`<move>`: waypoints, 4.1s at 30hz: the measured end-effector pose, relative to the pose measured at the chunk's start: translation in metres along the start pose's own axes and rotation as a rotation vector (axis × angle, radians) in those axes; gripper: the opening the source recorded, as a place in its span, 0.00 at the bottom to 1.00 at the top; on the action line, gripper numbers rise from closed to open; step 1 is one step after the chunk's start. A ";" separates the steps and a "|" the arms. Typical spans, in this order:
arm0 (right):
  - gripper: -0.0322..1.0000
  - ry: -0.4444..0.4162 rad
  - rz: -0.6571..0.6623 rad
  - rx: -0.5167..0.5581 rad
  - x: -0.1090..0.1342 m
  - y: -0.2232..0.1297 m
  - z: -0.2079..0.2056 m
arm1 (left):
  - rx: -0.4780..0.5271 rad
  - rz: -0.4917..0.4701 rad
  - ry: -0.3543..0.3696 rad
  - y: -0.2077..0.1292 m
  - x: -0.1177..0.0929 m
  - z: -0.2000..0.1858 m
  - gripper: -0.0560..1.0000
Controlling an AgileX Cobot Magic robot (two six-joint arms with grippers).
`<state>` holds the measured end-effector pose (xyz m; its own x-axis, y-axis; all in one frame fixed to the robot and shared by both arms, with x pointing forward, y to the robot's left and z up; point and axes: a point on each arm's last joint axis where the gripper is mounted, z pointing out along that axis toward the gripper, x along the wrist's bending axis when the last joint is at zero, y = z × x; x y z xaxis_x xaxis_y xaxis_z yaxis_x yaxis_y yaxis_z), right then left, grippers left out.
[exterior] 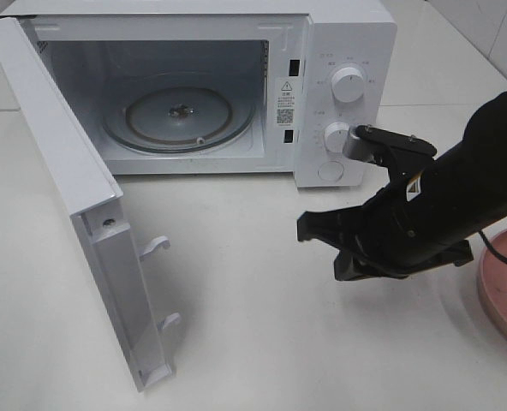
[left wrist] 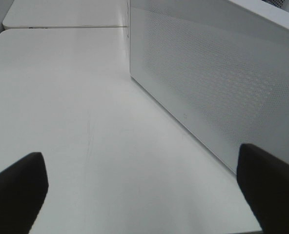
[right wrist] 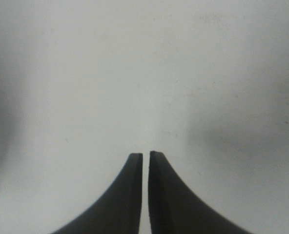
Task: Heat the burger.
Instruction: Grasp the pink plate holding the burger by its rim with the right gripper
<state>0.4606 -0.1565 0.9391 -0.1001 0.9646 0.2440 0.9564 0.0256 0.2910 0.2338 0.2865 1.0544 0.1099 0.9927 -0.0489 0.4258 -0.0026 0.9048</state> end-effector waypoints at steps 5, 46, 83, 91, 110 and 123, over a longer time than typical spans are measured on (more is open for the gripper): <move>0.11 -0.035 -0.151 0.064 -0.007 -0.007 -0.017 | 0.000 0.000 0.000 0.000 0.000 0.000 0.99; 0.99 -0.261 -0.061 0.149 -0.110 0.003 -0.061 | 0.001 0.000 0.000 0.000 0.000 0.000 0.99; 0.85 -0.338 -0.078 0.231 -0.136 0.014 0.022 | 0.001 0.000 0.000 0.000 0.000 0.000 0.99; 0.77 -0.343 -0.064 0.255 -0.138 0.012 0.028 | 0.001 0.000 0.000 0.000 0.000 0.000 0.99; 0.28 -0.381 -0.068 0.278 -0.133 0.010 0.028 | 0.001 0.000 0.001 0.000 0.000 0.000 0.99; 0.09 -0.542 -0.112 0.328 -0.117 0.006 0.018 | 0.001 0.000 0.001 0.000 0.000 0.000 0.99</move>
<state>0.4825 -0.2644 0.8959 -0.1333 0.9451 -0.2982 0.9910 0.1300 -0.0310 0.2339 0.2865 1.0541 0.1093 0.9928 -0.0482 0.4268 -0.0031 0.9044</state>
